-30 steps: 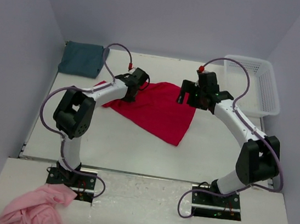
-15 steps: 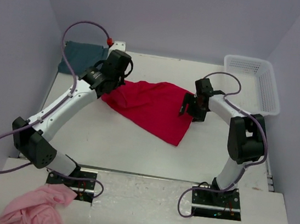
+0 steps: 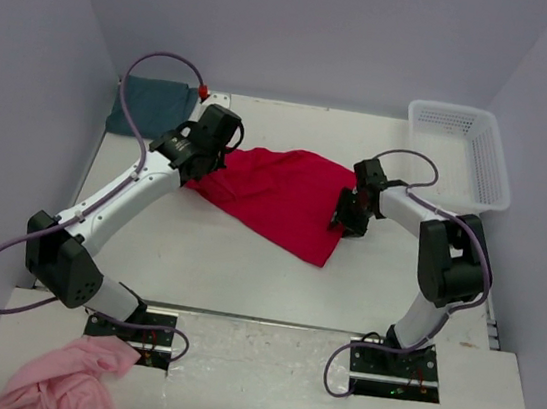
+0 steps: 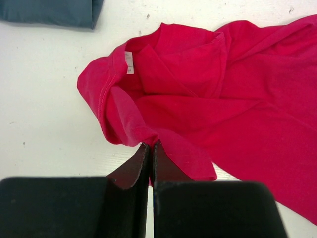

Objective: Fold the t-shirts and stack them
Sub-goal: Flatten out the tshirt

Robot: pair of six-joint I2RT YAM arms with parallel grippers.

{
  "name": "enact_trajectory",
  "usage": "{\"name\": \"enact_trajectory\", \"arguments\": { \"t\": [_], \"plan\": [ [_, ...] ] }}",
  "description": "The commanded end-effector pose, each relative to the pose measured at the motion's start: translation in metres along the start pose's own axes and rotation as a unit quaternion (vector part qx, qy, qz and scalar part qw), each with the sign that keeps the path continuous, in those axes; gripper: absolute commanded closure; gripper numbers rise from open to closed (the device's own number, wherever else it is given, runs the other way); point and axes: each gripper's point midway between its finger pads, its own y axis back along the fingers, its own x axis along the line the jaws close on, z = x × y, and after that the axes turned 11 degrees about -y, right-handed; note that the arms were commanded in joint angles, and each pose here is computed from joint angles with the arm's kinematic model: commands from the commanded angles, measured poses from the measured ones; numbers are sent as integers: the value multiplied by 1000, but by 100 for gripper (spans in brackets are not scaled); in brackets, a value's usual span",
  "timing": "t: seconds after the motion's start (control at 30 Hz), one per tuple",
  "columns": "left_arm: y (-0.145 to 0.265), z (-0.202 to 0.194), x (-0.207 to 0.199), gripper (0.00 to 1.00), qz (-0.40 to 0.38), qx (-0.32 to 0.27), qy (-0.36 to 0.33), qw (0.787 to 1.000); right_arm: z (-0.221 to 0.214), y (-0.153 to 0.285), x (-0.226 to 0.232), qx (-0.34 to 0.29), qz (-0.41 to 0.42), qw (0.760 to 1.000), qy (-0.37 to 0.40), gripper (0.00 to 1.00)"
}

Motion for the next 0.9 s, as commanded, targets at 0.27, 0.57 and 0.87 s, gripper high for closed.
{"name": "enact_trajectory", "arguments": {
  "t": [0.27,0.57,0.87],
  "plan": [
    [-11,-9,-11,100,-13,5,-8,1000,17,28,1,-71,-6,997,-8,50],
    [-8,-12,-8,100,-12,4,-10,1000,17,17,1,-59,-10,998,-3,51],
    [-6,-10,-7,100,-14,0,-9,1000,13,6,3,-44,-4,999,-7,58]
  ]
}}
